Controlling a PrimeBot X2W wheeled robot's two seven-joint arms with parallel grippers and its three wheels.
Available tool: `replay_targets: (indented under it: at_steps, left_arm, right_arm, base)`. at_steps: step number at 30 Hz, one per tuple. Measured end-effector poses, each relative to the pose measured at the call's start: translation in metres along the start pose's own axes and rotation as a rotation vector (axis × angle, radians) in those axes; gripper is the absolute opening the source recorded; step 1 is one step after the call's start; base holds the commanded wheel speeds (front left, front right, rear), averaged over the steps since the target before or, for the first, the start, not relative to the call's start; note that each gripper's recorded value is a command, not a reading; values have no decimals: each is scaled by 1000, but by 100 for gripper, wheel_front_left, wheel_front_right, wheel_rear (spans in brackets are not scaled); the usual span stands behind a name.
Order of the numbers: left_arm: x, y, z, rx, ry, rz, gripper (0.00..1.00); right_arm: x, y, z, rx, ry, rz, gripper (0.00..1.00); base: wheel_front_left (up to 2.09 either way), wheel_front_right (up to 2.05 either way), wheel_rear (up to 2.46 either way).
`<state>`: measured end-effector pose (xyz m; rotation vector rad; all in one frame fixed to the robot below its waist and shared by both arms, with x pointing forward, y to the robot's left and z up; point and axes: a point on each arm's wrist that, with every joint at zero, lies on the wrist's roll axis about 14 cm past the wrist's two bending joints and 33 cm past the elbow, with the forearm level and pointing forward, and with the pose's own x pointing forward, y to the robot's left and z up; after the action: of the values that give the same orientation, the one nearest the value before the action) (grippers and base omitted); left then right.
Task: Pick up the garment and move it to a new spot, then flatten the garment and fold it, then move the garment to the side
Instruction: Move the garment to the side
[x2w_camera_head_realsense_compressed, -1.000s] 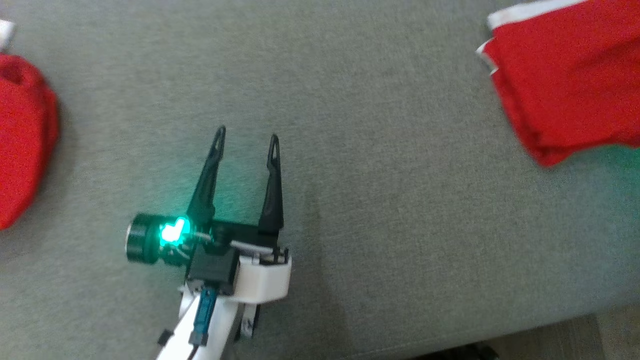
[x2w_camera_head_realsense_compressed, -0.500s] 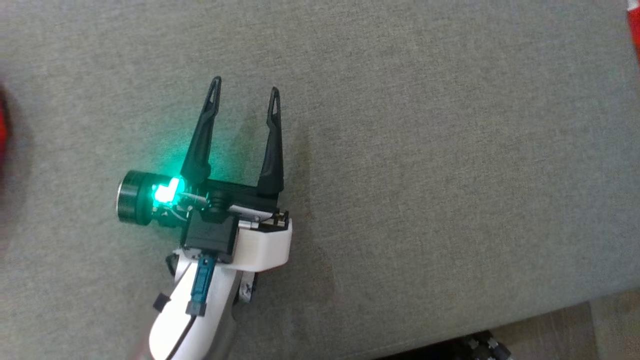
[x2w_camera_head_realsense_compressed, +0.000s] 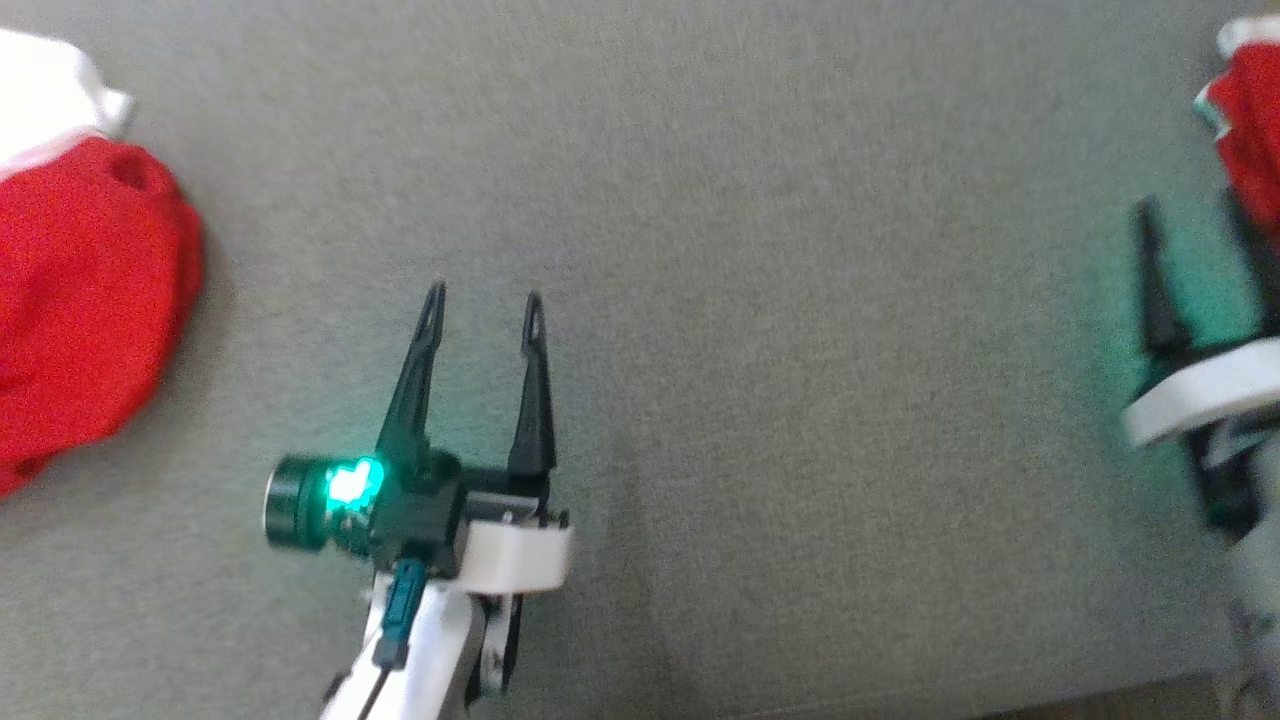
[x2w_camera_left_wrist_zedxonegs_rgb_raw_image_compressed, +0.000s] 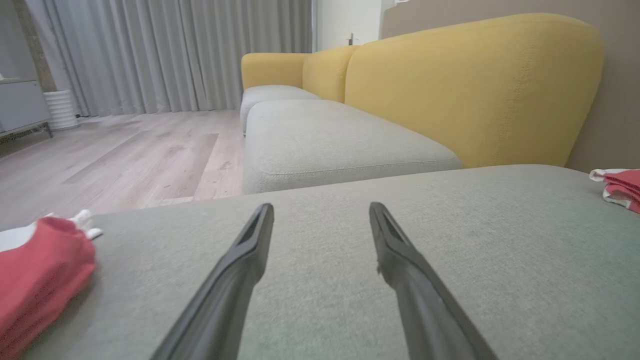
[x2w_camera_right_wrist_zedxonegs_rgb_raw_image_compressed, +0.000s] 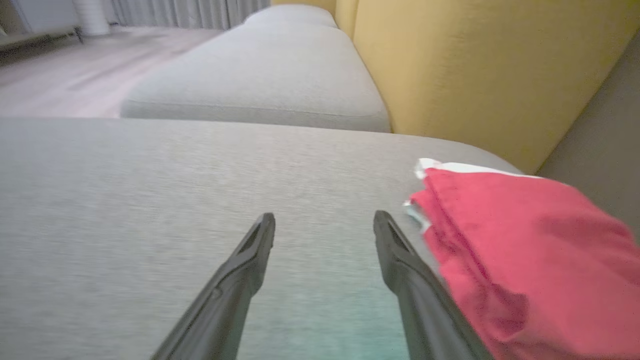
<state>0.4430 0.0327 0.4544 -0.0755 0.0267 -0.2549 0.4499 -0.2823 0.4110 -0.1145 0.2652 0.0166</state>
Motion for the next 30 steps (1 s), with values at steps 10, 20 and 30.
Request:
replay_targets:
  at_steps: [10,20,30]
  left_arm:
    - [-60,24,31,-16,-32,96,100]
    - [-109,48,46,6,-73,176,100]
    - [-133,60,32,9,-37,212,100]
  right_arm:
    - [-61,96,38,156,-153,192,100]
    - [-111,108,49,179,-241,146,100]
    - [-129,117,41,174,-237,149,100]
  base:
    - [0,0,0]
    - [0,0,0]
    - [0,0,0]
